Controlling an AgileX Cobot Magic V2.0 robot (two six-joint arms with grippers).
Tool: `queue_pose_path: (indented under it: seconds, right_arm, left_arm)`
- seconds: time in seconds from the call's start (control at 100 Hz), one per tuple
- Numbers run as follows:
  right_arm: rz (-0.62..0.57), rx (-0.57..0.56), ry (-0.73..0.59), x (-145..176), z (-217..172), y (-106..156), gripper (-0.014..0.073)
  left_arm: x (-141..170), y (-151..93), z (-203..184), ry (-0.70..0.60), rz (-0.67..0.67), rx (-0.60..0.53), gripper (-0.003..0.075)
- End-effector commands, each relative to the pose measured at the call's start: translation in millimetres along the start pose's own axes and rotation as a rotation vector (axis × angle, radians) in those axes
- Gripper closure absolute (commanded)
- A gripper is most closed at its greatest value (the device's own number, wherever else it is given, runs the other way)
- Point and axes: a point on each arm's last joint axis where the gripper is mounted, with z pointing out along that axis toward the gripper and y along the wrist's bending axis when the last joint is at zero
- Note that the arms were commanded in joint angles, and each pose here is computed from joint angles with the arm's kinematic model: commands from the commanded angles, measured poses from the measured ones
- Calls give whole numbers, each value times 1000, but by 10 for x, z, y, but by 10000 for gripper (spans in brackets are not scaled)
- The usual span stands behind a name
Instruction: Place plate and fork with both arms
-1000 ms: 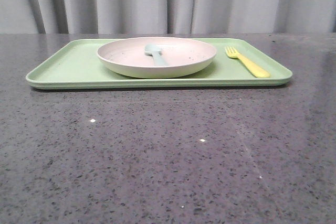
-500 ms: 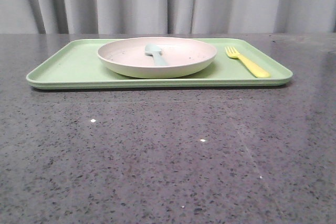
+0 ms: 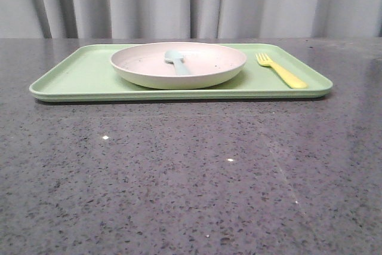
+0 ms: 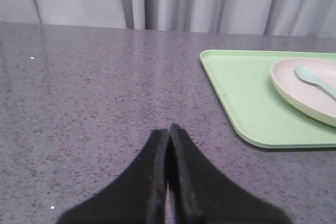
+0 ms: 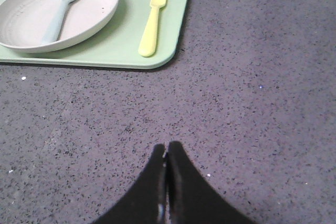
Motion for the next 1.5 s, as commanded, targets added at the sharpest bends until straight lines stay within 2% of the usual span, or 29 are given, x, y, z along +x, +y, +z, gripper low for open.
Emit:
queue_pose_path:
  seconds: [0.0,0.19,0.41,0.45,1.49]
  right_arm:
    - [-12,-11,-78,-117,-30,21,662]
    - [-12,-11,-78,-117,-30,21,662]
    - [-12,-11,-78,-117,-30,21,662]
    - [-12,-11,-78,-117,-30,21,662]
    - [-13,-11,-78,-118,-28,21,662]
  left_arm:
    - [-71,25,-25,-160,43,-32,741]
    - [165,95,-23,-282,49,-81,741]
    - [548,145,13,-244,47,-90,741]
    - [587,144,1,-206,48,-89,741]
    - [588,144,-9,-211,59,-92,741]
